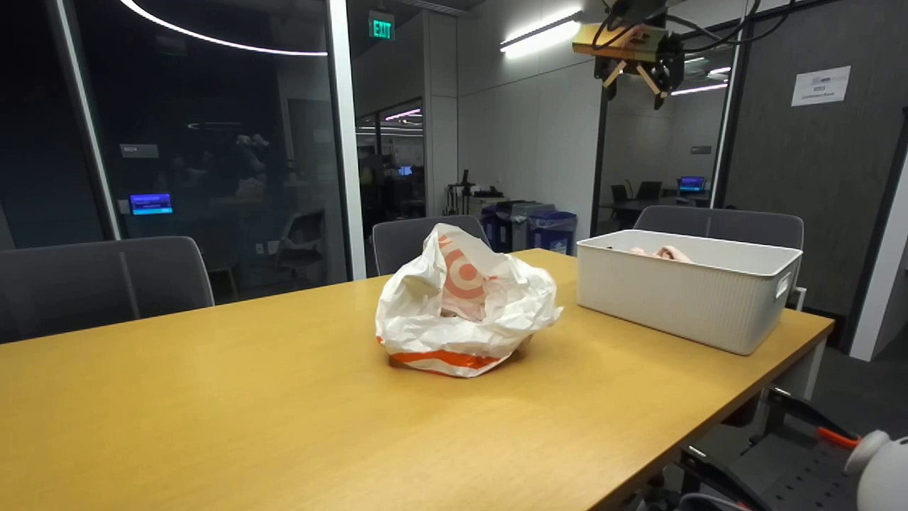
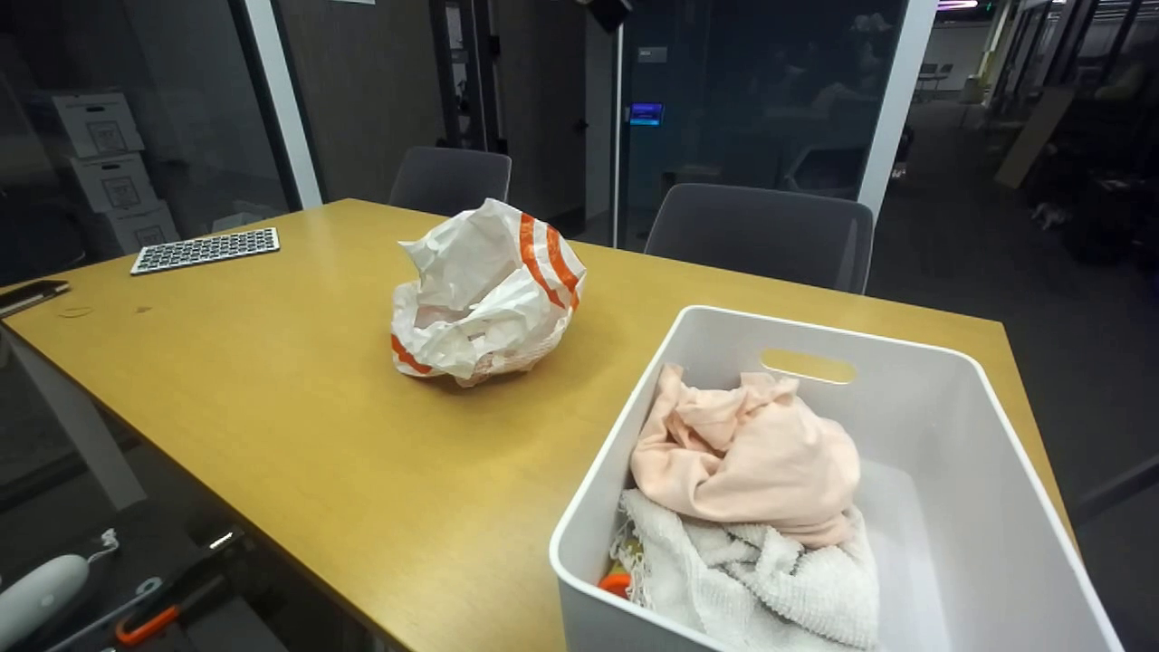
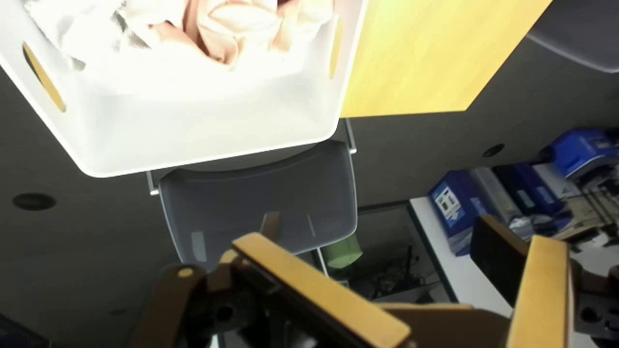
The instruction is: Remove the clothes from the plastic bag and place them in the storage box
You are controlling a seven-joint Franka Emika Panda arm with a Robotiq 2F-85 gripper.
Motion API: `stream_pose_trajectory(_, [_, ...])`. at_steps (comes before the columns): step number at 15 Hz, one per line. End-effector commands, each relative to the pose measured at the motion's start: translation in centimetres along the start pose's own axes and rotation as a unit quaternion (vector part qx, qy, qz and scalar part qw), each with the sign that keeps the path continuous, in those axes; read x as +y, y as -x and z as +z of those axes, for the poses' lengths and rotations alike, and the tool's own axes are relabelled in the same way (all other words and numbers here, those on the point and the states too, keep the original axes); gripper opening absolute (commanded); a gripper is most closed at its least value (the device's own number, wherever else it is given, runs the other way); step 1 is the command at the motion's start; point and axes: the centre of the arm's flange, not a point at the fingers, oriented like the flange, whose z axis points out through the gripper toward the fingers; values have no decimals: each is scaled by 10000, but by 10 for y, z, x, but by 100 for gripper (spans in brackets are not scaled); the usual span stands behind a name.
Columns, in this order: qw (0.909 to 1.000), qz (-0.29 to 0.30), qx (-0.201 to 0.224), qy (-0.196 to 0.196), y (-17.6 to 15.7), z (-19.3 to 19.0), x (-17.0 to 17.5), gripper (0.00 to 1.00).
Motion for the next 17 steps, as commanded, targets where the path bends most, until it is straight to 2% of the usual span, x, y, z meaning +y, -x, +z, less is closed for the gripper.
stream_pose_trajectory(1, [9952,-384,-759,-487,4,-41,10,100])
stream_pose_trajectory(4, [9852,-727,-1318,-821,26,-58,13,100])
stream_pose_trajectory(7, [9694,-1132,-1936,-998,66,-68,14,100])
stream_pose_trajectory(10, [9474,-1604,-2553,-1077,106,-73,20,100])
stream_pose_trajectory(13, [9206,-2173,-3122,-883,143,-72,28,100])
stream_pose_trajectory(14, [9365,-1883,-2813,-914,136,-72,23,100])
stream_pose_trajectory(15, [9334,-1956,-2877,-879,143,-71,25,100])
stream_pose_trajectory(17, [9339,-1950,-2872,-857,143,-69,26,100])
